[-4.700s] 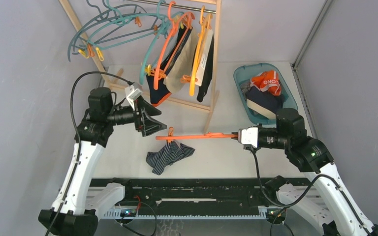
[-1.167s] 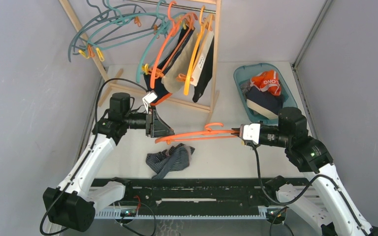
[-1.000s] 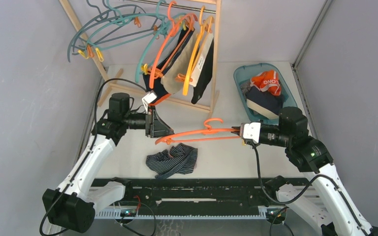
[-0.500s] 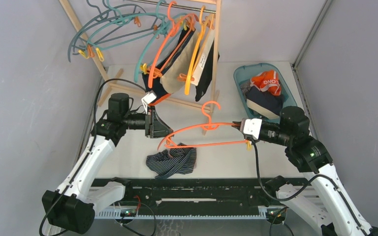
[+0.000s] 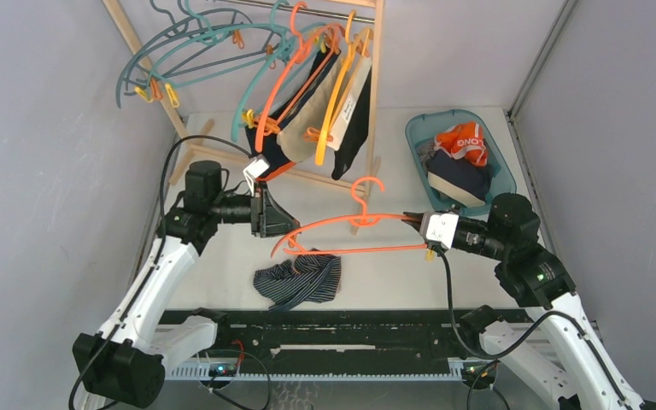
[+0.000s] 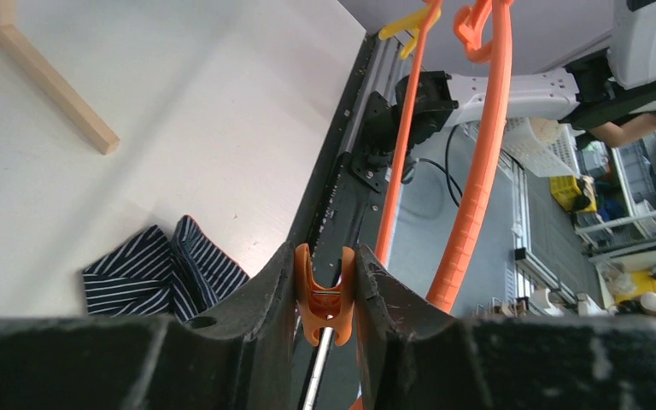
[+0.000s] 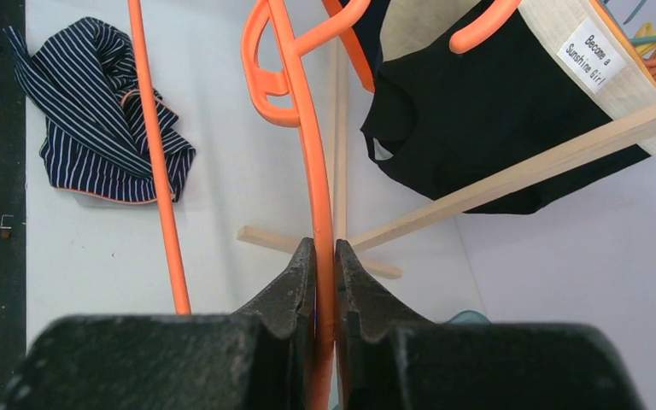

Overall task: Remove the underwear clipped to the hanger
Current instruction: Remove the underwear from the hanger, then place the hanger on the clothesline.

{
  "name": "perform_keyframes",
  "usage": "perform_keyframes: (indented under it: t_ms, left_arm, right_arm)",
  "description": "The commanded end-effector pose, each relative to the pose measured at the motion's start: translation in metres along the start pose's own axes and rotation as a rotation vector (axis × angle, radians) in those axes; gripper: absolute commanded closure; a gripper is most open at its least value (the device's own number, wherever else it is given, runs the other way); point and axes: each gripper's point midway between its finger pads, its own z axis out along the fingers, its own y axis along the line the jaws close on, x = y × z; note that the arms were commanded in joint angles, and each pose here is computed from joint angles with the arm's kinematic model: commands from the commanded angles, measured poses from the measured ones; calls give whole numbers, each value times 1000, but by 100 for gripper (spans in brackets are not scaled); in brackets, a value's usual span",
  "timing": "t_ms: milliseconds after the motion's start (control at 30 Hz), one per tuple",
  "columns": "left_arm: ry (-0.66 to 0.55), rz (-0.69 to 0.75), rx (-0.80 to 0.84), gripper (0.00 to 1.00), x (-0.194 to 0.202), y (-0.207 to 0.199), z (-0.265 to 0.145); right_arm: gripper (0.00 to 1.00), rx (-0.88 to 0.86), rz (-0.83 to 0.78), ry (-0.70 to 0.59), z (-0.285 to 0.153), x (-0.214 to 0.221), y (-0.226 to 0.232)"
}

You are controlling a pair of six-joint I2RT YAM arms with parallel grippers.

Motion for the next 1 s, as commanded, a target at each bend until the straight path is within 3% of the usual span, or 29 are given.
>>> perform_keyframes:
  t_ms: [0, 233, 600, 767, 967]
  left_arm:
    - [-101, 100, -64, 100, -27, 0, -13]
    - [-193, 227, -195, 100, -55, 1, -39]
    - [-238, 492, -263, 100, -72, -45, -65]
    - [-209, 715, -251, 100, -74, -78, -77]
    - [-133, 861, -146, 100, -54, -95, -67]
  right_arm:
    - [100, -19, -37, -36, 1, -7, 1]
    - [100, -68, -3, -27, 2, -1, 11]
    - [100, -7, 153, 36, 9, 16, -3]
    - [100, 37, 260, 59, 14, 22, -11]
    - [100, 37, 357, 62, 21, 21, -17]
